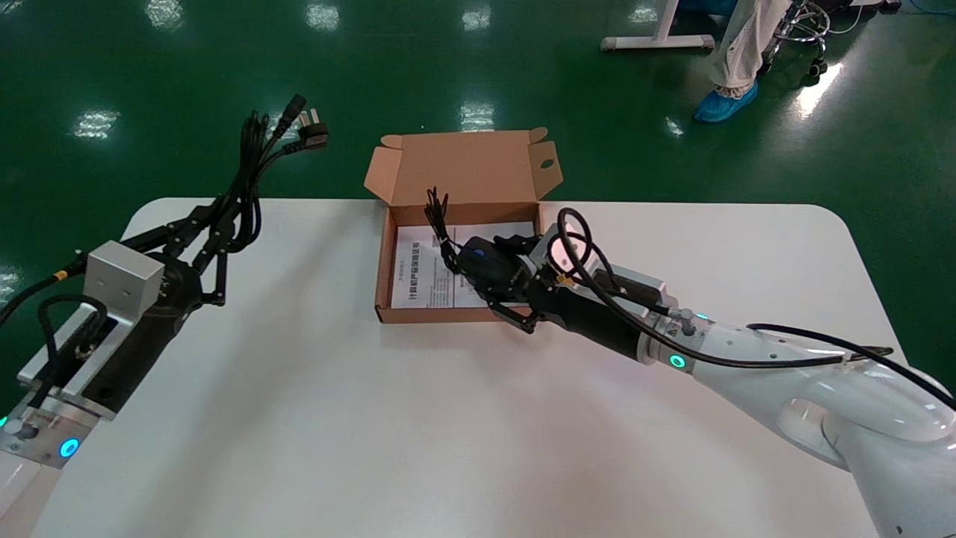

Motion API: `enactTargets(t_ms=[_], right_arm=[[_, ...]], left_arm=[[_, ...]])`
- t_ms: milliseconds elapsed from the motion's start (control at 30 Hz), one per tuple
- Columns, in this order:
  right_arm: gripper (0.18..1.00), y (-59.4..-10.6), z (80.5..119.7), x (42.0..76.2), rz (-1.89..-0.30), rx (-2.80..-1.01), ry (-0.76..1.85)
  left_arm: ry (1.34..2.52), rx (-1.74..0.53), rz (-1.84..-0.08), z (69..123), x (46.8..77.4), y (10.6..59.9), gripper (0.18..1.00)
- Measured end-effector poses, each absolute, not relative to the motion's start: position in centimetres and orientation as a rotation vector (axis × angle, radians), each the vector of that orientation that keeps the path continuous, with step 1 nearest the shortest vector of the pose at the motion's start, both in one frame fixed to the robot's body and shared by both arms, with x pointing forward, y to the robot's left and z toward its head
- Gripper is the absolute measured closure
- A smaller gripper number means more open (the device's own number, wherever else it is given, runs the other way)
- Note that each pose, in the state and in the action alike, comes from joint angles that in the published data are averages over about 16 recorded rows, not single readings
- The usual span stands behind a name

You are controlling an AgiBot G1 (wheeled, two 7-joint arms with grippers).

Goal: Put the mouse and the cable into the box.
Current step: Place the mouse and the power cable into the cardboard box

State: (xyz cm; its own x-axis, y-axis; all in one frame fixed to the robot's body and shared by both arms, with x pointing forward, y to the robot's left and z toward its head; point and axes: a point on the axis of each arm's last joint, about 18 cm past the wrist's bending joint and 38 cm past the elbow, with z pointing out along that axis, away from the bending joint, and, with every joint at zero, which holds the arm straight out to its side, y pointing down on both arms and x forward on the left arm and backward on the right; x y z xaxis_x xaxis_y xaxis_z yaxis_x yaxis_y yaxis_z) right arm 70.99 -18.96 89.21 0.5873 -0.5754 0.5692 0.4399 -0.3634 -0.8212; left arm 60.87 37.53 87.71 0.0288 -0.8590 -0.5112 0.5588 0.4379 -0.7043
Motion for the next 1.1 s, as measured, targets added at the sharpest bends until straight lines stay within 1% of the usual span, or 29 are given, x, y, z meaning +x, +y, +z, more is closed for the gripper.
enactTargets(t_ms=[367,767,933,1100], right_arm=[[0.603,-19.2,88.3,72.0,-1.100,-1.620,0.132],[0.597,-19.1,87.9,72.5,-1.091,-1.611,0.136],[0.575,-19.1,87.9,72.6,-1.091,-1.610,0.134],[0.527,-19.9,88.6,72.8,-1.117,-1.597,0.139]], left_arm=[[1.079,-0.335,-1.122,87.7,61.0,37.3,0.951],[1.093,-0.307,-1.115,88.1,61.4,36.9,0.951],[1.101,-0.280,-1.112,88.6,61.8,36.6,0.951],[1.114,-0.235,-1.115,89.2,62.5,35.7,0.951]])
